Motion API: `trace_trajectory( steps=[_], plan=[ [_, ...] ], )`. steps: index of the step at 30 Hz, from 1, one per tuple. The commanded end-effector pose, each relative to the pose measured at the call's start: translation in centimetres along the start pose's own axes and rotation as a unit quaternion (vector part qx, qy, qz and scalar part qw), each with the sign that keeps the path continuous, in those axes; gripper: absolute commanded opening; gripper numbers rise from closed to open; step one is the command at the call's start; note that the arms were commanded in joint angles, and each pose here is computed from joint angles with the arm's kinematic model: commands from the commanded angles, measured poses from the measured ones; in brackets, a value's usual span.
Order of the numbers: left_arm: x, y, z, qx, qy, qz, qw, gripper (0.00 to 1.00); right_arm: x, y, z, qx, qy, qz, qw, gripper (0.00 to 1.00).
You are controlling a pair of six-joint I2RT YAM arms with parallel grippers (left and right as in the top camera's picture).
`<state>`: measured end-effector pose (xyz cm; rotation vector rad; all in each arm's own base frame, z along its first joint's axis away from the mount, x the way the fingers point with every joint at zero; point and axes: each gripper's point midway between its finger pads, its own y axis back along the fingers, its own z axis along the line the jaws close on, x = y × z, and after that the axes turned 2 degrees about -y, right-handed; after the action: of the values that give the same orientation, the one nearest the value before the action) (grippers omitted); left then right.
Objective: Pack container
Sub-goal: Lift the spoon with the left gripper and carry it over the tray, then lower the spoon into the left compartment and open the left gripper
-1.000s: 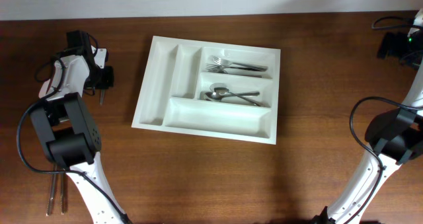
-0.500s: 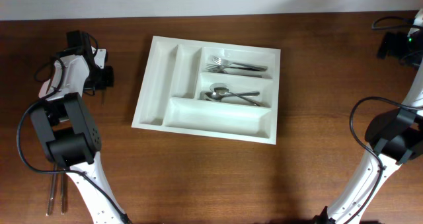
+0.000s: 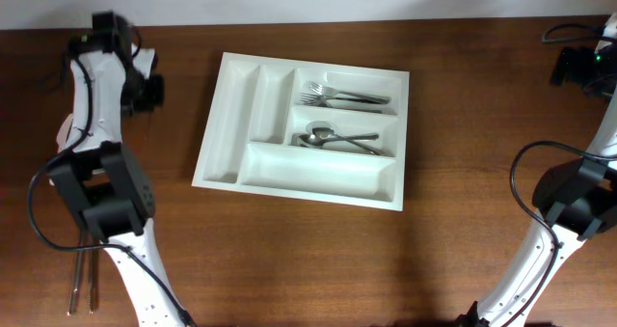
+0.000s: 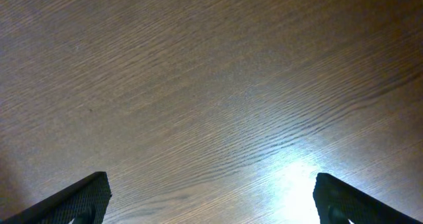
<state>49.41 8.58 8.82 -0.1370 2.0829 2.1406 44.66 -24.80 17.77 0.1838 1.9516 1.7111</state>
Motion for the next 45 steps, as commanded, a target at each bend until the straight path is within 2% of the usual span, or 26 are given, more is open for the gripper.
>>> trace_trajectory(
  steps=[1, 8, 14, 24, 33, 42, 45],
  plan=[
    [-1.6, 3.0, -4.5, 0.032, -0.032, -0.022, 0.999, 0.02, 0.0, -0.4, 0.2, 0.001, -0.002, 0.003, 1.0, 0.99],
    [-1.4, 3.8, -12.3, 0.052, -0.107, -0.012, 0.993, 0.02, 0.0, -0.4, 0.2, 0.001, -0.002, 0.003, 1.0, 0.99],
    [-2.5, 3.9, -15.8, 0.057, -0.135, -0.039, 0.988, 0.02, 0.0, -0.4, 0.2, 0.001, -0.002, 0.003, 1.0, 0.99],
    [-3.5, 3.0, -16.2, 0.058, -0.117, -0.052, 0.99, 0.02, 0.0, -0.4, 0.2, 0.001, -0.002, 0.003, 1.0, 0.99],
    [-1.8, -2.2, -17.5, 0.094, -0.104, 0.012, 0.99, 0.02, 0.0, -0.4, 0.2, 0.001, -0.002, 0.003, 1.0, 0.99],
    [-1.6, -3.0, -17.4, 0.092, -0.104, 0.019, 0.99, 0.02, 0.0, -0.4, 0.2, 0.001, -0.002, 0.003, 1.0, 0.99],
    [-1.7, -3.0, -17.3, 0.09, -0.105, 0.019, 0.99, 0.1, 0.0, -0.4, 0.2, 0.002, -0.002, 0.003, 1.0, 0.99]
  ],
)
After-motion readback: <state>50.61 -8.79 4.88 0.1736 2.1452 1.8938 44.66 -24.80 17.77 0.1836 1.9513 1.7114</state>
